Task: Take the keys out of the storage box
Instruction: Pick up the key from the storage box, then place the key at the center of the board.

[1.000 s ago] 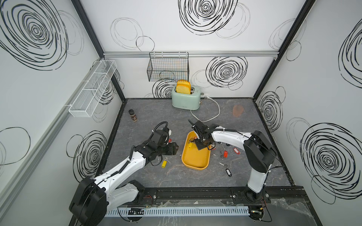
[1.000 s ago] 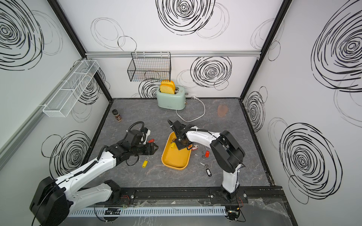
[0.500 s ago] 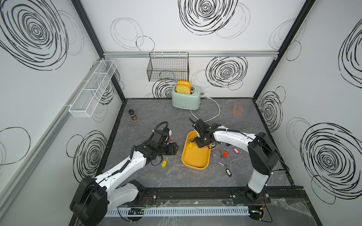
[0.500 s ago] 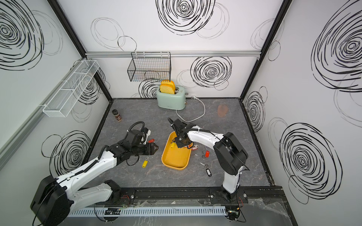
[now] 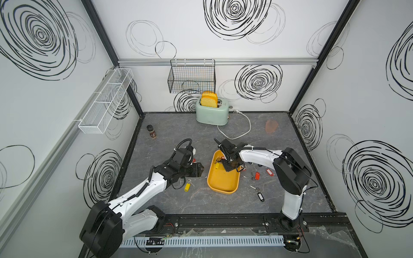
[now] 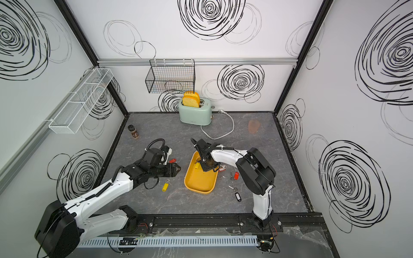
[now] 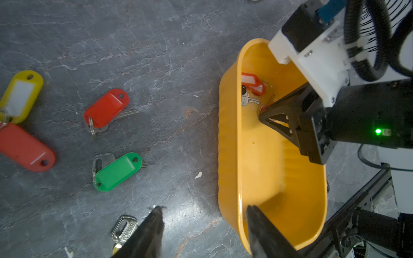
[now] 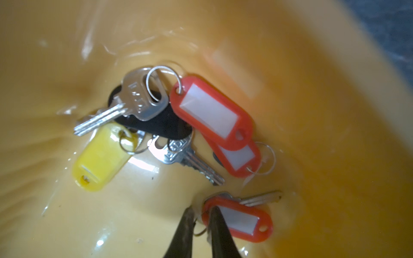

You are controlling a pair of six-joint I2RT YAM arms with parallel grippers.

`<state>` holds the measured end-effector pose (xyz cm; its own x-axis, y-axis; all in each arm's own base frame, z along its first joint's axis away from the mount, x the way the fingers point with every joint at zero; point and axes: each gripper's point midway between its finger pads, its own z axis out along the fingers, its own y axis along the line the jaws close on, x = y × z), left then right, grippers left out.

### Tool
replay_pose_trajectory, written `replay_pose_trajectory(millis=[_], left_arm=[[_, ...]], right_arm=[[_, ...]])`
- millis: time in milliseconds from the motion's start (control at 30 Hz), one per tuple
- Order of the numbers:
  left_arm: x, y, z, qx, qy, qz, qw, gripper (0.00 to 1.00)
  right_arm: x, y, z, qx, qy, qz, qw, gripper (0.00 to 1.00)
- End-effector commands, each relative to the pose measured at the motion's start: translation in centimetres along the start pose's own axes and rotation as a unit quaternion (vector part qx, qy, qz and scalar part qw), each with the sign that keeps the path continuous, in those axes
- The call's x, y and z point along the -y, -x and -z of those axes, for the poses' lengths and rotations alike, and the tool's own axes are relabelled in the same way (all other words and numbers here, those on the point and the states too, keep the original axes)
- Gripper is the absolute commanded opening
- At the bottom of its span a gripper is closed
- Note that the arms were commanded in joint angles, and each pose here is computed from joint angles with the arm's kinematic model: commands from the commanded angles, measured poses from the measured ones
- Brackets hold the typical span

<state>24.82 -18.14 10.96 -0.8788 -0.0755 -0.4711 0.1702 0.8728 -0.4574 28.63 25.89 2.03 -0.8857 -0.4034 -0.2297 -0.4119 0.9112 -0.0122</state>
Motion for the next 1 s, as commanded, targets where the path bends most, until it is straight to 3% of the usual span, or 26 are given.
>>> replay_pose_trajectory(millis=[0, 267, 600, 967], left_arm=[[0.0, 0.7, 0.2, 0.017, -0.004, -0.002, 1.000, 0.64], [0.0, 0.7, 0.1, 0.018, -0.005, 0.000, 1.000, 0.64], [0.4, 1.0, 0.3, 0.021, -0.010, -0.002, 1.000, 0.64], [1.0, 1.3, 0.3, 0.023, -0.017, -0.005, 1.000, 0.64]], right_arm=[[0.5, -2.4, -2.1, -0.043, -0.008, 0.001, 0.999, 0.11], [0.3, -1.1, -0.3, -0.022, -0.002, 0.002, 1.000, 0.00], [0.7, 1.9, 6.8, 0.074, 0.010, -0.017, 0.997, 0.00], [5.4, 0.2, 12.7, 0.145, -0.009, -0.088, 0.985, 0.00]])
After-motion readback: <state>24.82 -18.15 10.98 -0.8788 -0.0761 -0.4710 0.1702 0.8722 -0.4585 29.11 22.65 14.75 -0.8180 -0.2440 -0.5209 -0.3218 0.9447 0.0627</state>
